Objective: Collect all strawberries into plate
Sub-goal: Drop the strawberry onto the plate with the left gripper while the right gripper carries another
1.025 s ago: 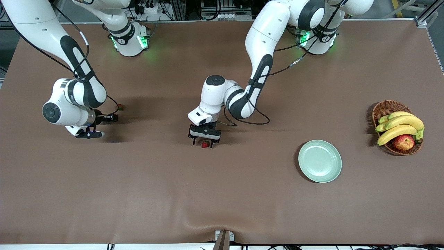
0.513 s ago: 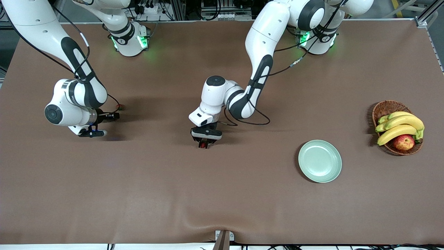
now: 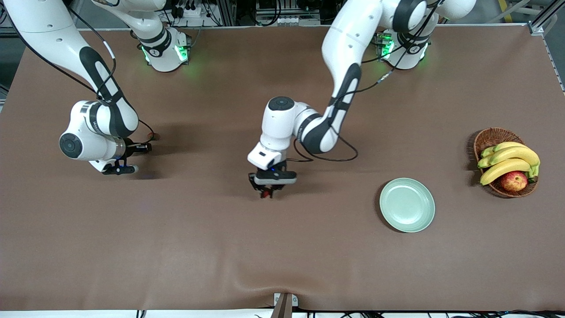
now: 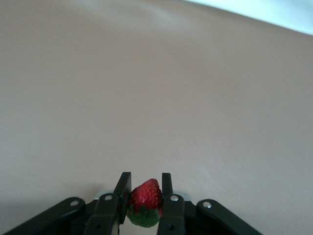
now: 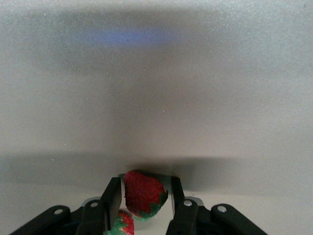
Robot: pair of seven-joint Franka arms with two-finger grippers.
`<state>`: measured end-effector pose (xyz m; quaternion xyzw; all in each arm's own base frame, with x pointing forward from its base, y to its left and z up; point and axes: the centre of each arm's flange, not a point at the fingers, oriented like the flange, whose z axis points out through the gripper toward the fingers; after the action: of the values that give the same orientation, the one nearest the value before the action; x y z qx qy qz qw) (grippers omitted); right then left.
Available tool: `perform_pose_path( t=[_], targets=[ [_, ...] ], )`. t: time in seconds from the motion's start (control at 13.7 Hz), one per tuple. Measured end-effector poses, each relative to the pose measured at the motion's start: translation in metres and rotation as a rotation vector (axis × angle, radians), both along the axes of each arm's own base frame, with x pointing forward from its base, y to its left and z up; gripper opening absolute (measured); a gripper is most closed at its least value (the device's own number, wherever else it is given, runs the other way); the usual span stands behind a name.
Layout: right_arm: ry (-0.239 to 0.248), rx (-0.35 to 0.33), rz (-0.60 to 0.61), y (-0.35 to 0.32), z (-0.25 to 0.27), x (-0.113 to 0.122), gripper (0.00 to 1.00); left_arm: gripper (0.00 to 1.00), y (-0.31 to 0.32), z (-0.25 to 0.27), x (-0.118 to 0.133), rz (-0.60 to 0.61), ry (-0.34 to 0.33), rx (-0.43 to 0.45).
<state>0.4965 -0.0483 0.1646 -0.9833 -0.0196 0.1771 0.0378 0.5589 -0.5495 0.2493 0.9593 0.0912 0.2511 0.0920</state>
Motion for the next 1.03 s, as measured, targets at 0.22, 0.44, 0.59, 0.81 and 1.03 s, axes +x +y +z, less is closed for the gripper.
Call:
perform_pose_path(
  t=[0.22, 0.44, 0.59, 0.81, 1.03],
  targets=[
    [-0.003, -0.001, 0.001, 0.000, 0.001, 0.001, 0.33, 0.30, 0.063, 0.058, 0.040, 0.162, 0.087, 0.080],
    [-0.018, -0.001, 0.006, 0.002, 0.006, 0.006, 0.33, 0.30, 0.137, 0.083, 0.077, 0.312, 0.169, 0.122],
    [-0.045, -0.002, 0.019, 0.007, 0.021, 0.018, 0.33, 0.30, 0.189, 0.082, 0.099, 0.415, 0.238, 0.133],
    [-0.082, -0.001, 0.068, 0.040, 0.065, 0.052, 0.33, 0.30, 0.262, 0.077, 0.129, 0.530, 0.277, 0.132],
    [-0.150, -0.048, 0.011, 0.122, 0.102, 0.079, 0.33, 0.30, 0.322, 0.058, 0.143, 0.615, 0.320, 0.141]
  ],
)
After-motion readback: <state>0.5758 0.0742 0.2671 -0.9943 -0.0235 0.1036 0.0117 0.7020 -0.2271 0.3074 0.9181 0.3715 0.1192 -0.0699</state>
